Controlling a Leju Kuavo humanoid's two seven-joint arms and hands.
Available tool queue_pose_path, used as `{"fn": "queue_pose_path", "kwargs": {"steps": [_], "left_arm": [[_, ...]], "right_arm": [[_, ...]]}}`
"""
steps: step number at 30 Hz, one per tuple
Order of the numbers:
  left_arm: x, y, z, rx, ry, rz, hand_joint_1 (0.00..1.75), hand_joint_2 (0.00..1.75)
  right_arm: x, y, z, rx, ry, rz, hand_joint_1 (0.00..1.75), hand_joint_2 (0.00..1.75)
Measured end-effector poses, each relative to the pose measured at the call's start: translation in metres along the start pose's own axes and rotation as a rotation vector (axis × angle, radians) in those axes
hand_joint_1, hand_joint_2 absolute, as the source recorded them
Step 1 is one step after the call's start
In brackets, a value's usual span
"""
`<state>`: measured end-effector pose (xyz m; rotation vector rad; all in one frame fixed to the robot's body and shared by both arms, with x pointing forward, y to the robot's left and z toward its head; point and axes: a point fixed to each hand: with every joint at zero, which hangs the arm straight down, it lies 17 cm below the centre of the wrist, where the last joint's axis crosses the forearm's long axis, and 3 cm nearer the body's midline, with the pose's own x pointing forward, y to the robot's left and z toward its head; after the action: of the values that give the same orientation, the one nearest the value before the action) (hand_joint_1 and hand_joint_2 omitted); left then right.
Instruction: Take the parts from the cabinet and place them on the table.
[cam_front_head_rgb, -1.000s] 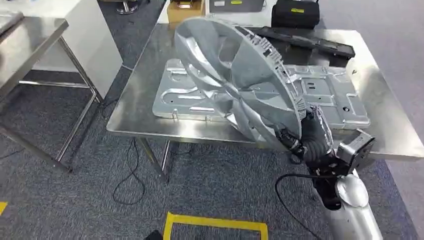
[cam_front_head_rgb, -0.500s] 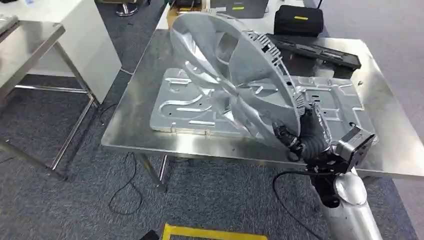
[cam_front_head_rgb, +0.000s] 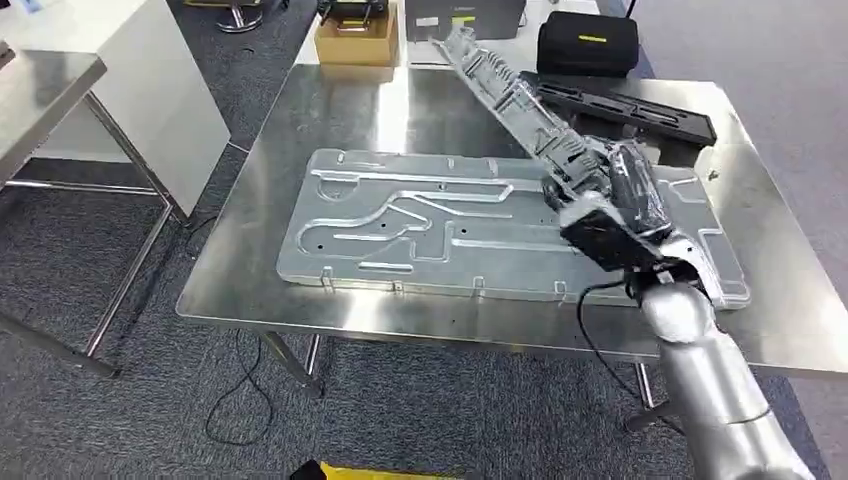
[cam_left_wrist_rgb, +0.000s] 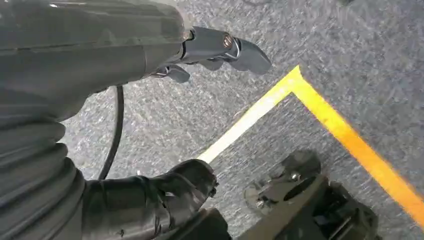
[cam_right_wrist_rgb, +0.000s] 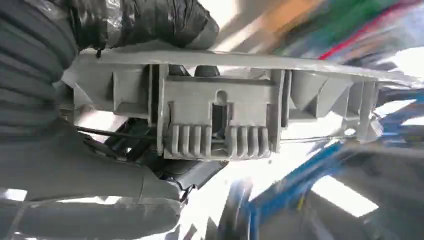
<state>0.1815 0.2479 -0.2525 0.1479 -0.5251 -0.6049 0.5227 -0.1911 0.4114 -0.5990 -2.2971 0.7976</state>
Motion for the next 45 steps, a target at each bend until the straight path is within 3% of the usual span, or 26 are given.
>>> {"fn": "queue_pose_path", "kwargs": {"steps": [3,7,8,16,17,26,30,45], "left_arm": [[0.003,-0.003,0.000,-0.009,0.002,-0.019,0.00,1.75],[0.014,-0.004,-0.002,-0.024,-0.012,-0.046,0.00,1.75],[0.016,-0.005,-0.002,-0.027,-0.014,-0.048,0.00,1.75],[0.018,-0.012,-0.002,-0.036,-0.011,-0.095,0.00,1.75],[0.017,-0.012,-0.002,-0.033,-0.004,-0.093,0.00,0.00],[0.014,-0.014,-0.001,-0.036,0.005,-0.079,0.00,0.00],[0.013,-0.010,-0.002,-0.018,0.015,-0.061,0.00,0.00],[0.005,-0.005,-0.001,0.012,0.033,-0.026,0.00,0.00]], "right_arm": [[-0.042,0.010,-0.014,0.068,0.043,0.393,1.75,1.75],[-0.092,0.035,-0.009,0.192,0.083,0.643,1.75,1.75],[-0.104,0.045,0.000,0.231,0.093,0.683,0.00,0.00],[-0.159,0.096,0.053,0.433,0.165,0.760,0.00,0.00],[-0.162,0.098,0.057,0.441,0.175,0.755,0.00,0.00],[-0.167,0.106,0.065,0.444,0.213,0.702,0.00,0.00],[-0.156,0.097,0.053,0.386,0.212,0.663,0.00,0.00],[-0.053,0.044,-0.010,0.151,0.059,0.628,0.00,0.00]]}}
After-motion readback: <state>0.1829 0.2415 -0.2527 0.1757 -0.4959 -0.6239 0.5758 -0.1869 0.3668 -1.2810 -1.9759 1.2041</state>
